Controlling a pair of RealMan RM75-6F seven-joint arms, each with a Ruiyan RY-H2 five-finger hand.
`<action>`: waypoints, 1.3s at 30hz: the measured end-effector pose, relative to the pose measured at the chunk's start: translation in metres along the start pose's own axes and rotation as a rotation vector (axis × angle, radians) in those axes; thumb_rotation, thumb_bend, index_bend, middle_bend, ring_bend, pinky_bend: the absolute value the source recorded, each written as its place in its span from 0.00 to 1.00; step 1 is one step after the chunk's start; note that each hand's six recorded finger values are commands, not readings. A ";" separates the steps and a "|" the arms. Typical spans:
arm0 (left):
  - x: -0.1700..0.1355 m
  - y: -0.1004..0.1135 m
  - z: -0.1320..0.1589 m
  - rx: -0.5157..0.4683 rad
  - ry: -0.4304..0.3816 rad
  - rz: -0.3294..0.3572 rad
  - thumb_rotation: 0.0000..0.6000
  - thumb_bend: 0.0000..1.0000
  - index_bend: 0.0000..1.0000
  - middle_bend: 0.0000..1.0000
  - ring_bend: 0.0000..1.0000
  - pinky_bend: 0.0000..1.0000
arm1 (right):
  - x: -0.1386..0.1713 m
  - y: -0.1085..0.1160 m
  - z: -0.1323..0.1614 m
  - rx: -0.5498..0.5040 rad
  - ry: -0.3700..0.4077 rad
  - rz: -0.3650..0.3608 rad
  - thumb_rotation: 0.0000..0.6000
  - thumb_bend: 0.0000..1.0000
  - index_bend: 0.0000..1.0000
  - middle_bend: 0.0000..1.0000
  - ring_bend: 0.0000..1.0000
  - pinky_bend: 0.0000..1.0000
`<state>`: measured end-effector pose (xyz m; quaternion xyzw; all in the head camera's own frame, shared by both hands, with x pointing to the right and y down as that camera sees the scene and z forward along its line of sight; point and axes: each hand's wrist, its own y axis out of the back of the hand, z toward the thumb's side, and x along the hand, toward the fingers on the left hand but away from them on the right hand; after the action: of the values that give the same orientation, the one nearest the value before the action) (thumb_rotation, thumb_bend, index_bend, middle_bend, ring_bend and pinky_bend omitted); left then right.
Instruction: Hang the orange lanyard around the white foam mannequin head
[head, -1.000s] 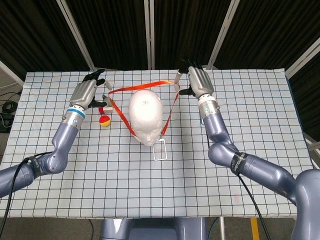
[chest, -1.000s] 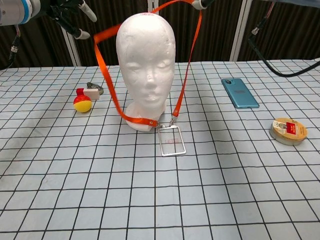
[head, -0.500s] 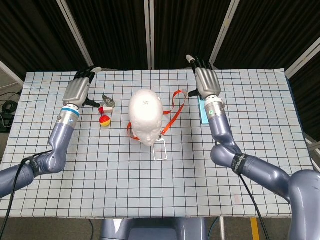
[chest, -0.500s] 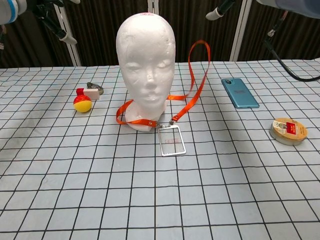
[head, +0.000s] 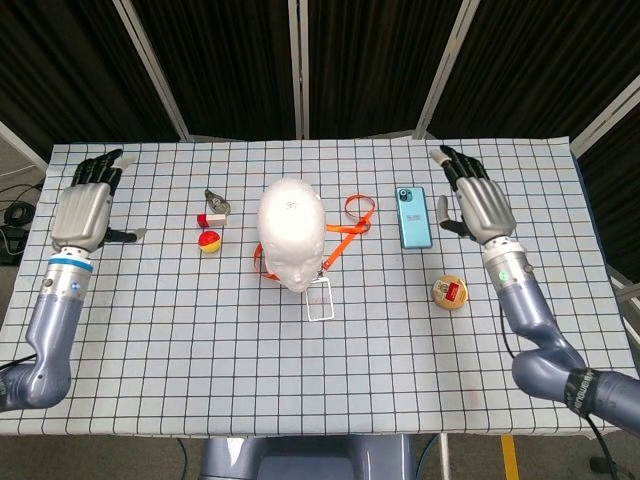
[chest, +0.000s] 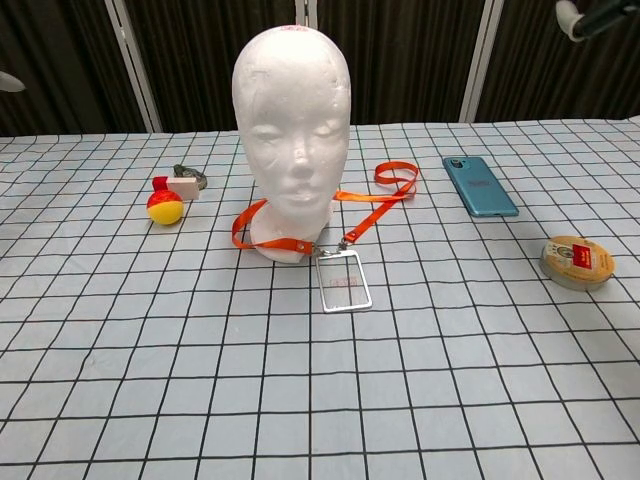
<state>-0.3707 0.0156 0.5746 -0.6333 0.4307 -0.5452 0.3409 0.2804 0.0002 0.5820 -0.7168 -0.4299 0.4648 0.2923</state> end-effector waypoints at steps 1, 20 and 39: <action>-0.007 0.001 -0.005 0.003 0.004 0.002 1.00 0.00 0.00 0.00 0.00 0.00 | 0.005 -0.002 -0.003 0.002 0.000 0.009 1.00 0.69 0.05 0.00 0.00 0.00; -0.148 -0.009 -0.072 0.133 0.170 0.043 1.00 0.00 0.00 0.00 0.00 0.00 | 0.099 -0.097 0.005 0.125 0.234 0.378 1.00 1.00 0.12 0.02 0.00 0.03; -0.154 -0.020 -0.090 0.117 0.187 0.027 1.00 0.00 0.00 0.00 0.00 0.00 | 0.092 -0.221 0.088 0.157 0.385 0.529 1.00 1.00 0.18 0.14 0.05 0.15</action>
<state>-0.4607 0.1685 0.5470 -0.5527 0.4366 -0.6216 0.3429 0.1420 0.1853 0.6894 -0.8534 -0.1287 0.4123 0.2918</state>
